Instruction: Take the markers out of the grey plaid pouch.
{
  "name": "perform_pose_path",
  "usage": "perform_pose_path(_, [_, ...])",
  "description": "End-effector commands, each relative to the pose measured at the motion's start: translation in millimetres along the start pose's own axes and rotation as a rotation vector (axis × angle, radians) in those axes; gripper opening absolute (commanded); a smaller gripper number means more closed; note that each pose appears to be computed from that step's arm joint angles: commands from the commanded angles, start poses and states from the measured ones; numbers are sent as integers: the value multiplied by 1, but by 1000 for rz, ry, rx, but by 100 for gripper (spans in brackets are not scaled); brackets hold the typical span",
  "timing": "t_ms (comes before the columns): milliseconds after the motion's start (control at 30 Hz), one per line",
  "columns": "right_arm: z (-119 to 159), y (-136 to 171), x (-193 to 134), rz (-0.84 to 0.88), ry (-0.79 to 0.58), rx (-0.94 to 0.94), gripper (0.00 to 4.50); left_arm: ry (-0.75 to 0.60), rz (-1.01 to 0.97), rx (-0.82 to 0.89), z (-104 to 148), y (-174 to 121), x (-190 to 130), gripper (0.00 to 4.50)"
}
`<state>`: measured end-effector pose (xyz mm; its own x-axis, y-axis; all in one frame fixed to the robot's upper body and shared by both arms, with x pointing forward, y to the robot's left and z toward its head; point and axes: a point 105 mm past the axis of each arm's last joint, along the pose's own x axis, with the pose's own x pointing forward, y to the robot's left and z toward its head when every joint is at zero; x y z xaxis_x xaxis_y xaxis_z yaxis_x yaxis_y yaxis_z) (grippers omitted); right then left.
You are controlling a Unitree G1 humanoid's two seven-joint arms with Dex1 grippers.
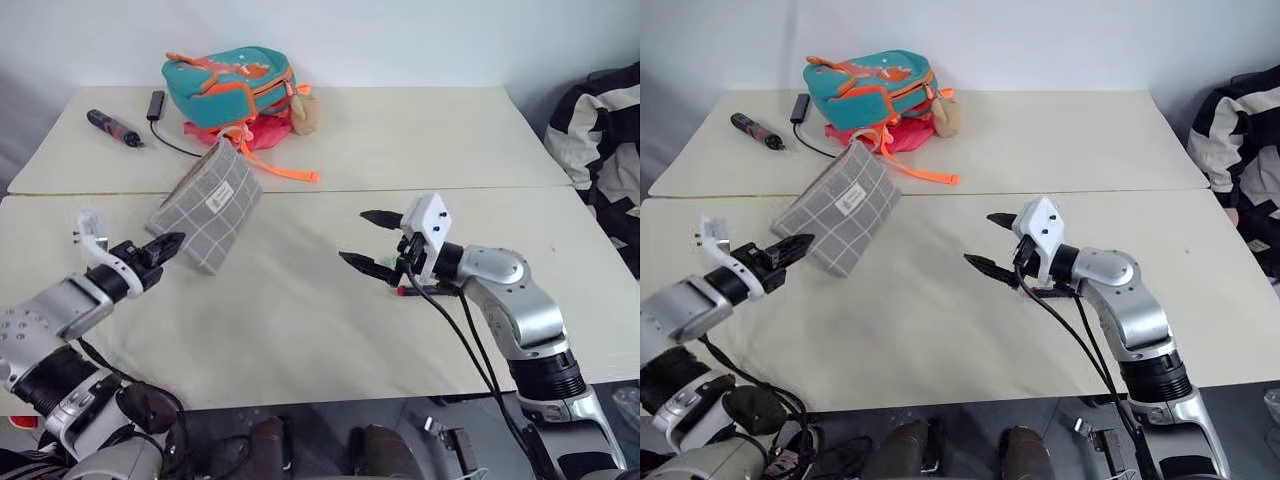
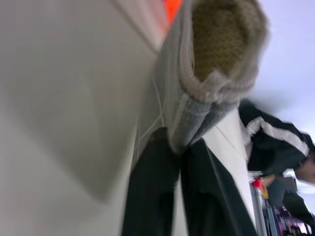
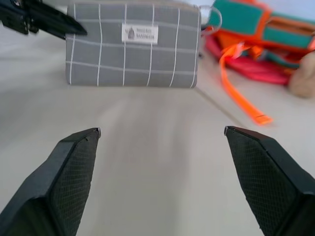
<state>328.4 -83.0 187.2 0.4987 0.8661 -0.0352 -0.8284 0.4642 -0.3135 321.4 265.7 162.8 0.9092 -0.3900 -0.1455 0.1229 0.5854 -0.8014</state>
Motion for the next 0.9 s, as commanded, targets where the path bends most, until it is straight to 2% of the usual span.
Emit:
perform_pose_path(33, [14, 1, 3, 21, -50, -36, 426, -58, 11, 119, 15, -11, -6, 163])
perform_pose_path(167, [13, 1, 3, 29, -47, -32, 426, -65, 59, 202, 20, -3, -14, 290])
perform_pose_path(300, [13, 0, 1, 26, -64, 9, 426, 78, 84, 664, 4, -6, -23, 408])
perform_pose_path(367, [13, -1, -3, 19, -70, 34, 426, 119, 18, 781, -5, -9, -28, 444])
perform_pose_path(433, [12, -4, -9, 8, -68, 55, 426, 154, -35, 881, -12, -11, -33, 444])
perform_pose_path(533, [11, -8, -17, -17, -72, 96, 426, 131, -91, 1017, -14, -15, -37, 444])
perform_pose_path(600, [10, -11, -23, -40, -73, 129, 426, 42, -141, 971, -6, -26, -37, 444])
perform_pose_path(633, [9, -14, -29, -62, -74, 141, 426, 10, -200, 1011, -5, -36, -38, 444])
perform_pose_path(733, [4, -22, -44, -120, -59, 188, 426, 43, -250, 1135, -17, -37, -41, 444])
perform_pose_path(900, [-8, -34, -70, -196, 29, 120, 426, 57, -298, 1159, -33, -30, -47, 444])
